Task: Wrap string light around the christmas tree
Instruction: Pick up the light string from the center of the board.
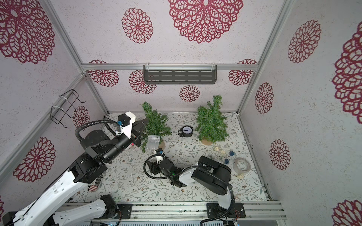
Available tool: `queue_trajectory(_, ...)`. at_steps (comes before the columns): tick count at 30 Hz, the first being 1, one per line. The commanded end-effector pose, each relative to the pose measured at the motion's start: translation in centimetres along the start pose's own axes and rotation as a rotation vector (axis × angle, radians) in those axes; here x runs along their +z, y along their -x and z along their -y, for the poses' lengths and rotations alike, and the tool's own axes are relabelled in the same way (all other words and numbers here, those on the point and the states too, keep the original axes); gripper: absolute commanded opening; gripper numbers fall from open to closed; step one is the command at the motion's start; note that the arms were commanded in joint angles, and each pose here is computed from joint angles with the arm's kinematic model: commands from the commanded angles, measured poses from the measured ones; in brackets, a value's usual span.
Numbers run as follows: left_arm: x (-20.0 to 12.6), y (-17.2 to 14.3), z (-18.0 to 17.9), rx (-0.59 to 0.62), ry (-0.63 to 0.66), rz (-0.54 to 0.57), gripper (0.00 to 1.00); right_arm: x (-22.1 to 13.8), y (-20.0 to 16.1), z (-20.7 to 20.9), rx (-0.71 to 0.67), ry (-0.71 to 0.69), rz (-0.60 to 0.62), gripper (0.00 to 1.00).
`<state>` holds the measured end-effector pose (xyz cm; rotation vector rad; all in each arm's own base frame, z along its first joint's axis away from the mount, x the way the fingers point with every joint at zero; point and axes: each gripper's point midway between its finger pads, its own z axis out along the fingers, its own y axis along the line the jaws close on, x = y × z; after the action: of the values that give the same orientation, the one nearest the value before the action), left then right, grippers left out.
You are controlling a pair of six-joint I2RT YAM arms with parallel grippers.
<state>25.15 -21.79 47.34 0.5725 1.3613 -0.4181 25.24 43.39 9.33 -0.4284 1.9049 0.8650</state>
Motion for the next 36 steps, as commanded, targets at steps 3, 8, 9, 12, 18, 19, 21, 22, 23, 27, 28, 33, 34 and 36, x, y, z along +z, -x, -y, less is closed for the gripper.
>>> queue_trajectory(3, -2.0, 4.0, -0.5, -0.059, -0.014, 0.099, 0.01, 1.0, 3.2, 0.6, 0.065, -0.073, 0.147, 0.61)
queue_trajectory(8, -3.0, 5.4, -0.2, -0.084, -0.05, 0.119, 0.01, -0.1, 4.3, 1.8, 0.067, -0.132, 0.206, 0.26)
queue_trajectory(9, -3.3, 5.4, -0.1, -0.087, -0.057, 0.122, 0.01, -0.5, 4.5, 1.8, 0.063, -0.133, 0.212, 0.23)
queue_trajectory(12, -4.0, 5.2, 0.0, -0.095, -0.066, 0.129, 0.01, -1.8, 5.5, 2.0, 0.041, -0.151, 0.226, 0.2)
queue_trajectory(18, -6.0, 3.9, -1.2, -0.089, 0.006, 0.129, 0.01, -5.3, 7.1, 2.8, -0.045, -0.197, 0.214, 0.1)
queue_trajectory(19, -6.1, 3.5, -1.3, -0.086, 0.014, 0.123, 0.01, -5.8, 7.3, 2.9, -0.064, -0.203, 0.206, 0.09)
queue_trajectory(21, -6.3, 2.5, -1.5, -0.08, 0.031, 0.107, 0.01, -6.8, 7.8, 2.8, -0.106, -0.205, 0.186, 0.07)
queue_trajectory(22, -6.5, 1.9, -1.6, -0.084, 0.041, 0.099, 0.01, -7.4, 8.0, 2.9, -0.128, -0.213, 0.173, 0.06)
queue_trajectory(23, -6.5, 1.4, -1.8, -0.089, 0.051, 0.091, 0.01, -8.0, 8.2, 3.1, -0.145, -0.228, 0.164, 0.05)
queue_trajectory(27, -7.9, 1.1, -2.6, -0.109, 0.092, 0.099, 0.01, -10.7, 9.4, 4.6, -0.189, -0.302, 0.163, 0.04)
queue_trajectory(28, -8.4, 1.0, -2.8, -0.116, 0.102, 0.096, 0.01, -11.3, 9.8, 4.9, -0.206, -0.317, 0.159, 0.04)
queue_trajectory(33, -11.4, 0.3, -4.7, -0.106, 0.202, 0.084, 0.01, -14.1, 12.8, 5.0, -0.309, -0.363, 0.168, 0.04)
queue_trajectory(34, -11.7, -0.3, -5.0, -0.099, 0.222, 0.07, 0.01, -14.6, 13.8, 4.9, -0.33, -0.37, 0.173, 0.04)
queue_trajectory(36, -11.8, -1.9, -5.4, -0.09, 0.255, 0.038, 0.01, -15.5, 15.6, 4.4, -0.377, -0.376, 0.185, 0.04)
